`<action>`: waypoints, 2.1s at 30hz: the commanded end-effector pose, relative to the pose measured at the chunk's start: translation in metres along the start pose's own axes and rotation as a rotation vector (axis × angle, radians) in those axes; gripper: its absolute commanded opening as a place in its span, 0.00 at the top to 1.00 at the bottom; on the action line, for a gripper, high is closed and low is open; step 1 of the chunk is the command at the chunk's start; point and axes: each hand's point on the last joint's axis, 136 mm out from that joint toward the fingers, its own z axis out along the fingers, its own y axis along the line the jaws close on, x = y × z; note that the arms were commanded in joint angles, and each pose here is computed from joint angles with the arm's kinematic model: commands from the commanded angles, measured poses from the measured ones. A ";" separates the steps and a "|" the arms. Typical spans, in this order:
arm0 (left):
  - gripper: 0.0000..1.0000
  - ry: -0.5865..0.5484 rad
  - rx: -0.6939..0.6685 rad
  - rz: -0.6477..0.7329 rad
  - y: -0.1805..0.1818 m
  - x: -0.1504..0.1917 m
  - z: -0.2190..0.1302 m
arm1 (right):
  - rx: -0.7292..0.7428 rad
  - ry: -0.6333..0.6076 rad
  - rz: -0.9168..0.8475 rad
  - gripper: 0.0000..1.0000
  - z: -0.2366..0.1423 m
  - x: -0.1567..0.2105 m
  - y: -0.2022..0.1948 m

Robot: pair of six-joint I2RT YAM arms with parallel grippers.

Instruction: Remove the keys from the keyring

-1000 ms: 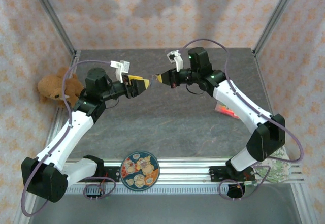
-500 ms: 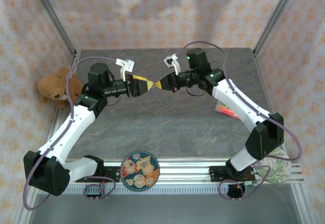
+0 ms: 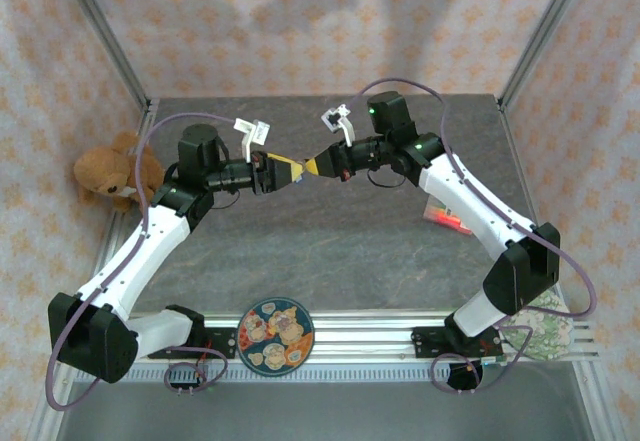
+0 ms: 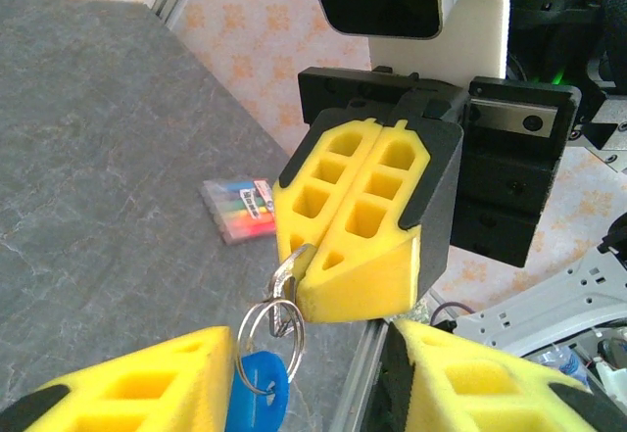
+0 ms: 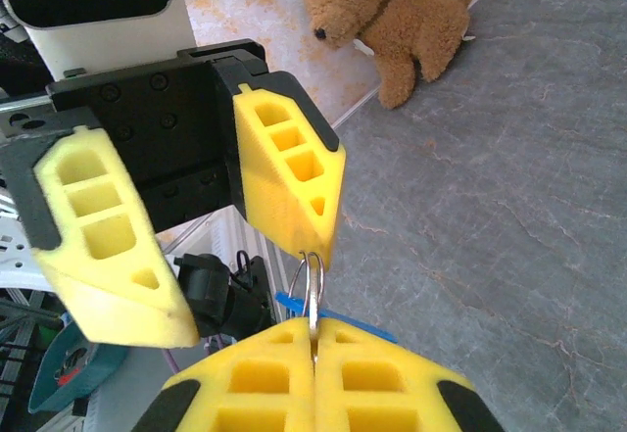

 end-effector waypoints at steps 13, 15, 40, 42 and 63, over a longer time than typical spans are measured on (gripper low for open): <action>0.79 -0.007 0.053 0.043 -0.014 -0.010 0.002 | -0.047 0.018 -0.058 1.00 0.000 -0.005 0.019; 0.86 -0.009 0.052 0.047 -0.014 -0.009 0.001 | -0.039 0.017 -0.060 1.00 0.000 -0.005 0.017; 1.00 -0.373 -0.031 -0.045 0.000 -0.049 -0.027 | 0.062 -0.340 -0.106 1.00 -0.014 -0.032 0.024; 1.00 -0.402 -0.013 -0.057 -0.001 -0.051 -0.029 | 0.081 -0.372 -0.090 1.00 -0.014 -0.035 0.023; 1.00 -0.523 0.012 -0.110 -0.003 -0.051 -0.034 | 0.140 -0.545 -0.076 1.00 -0.010 -0.042 0.040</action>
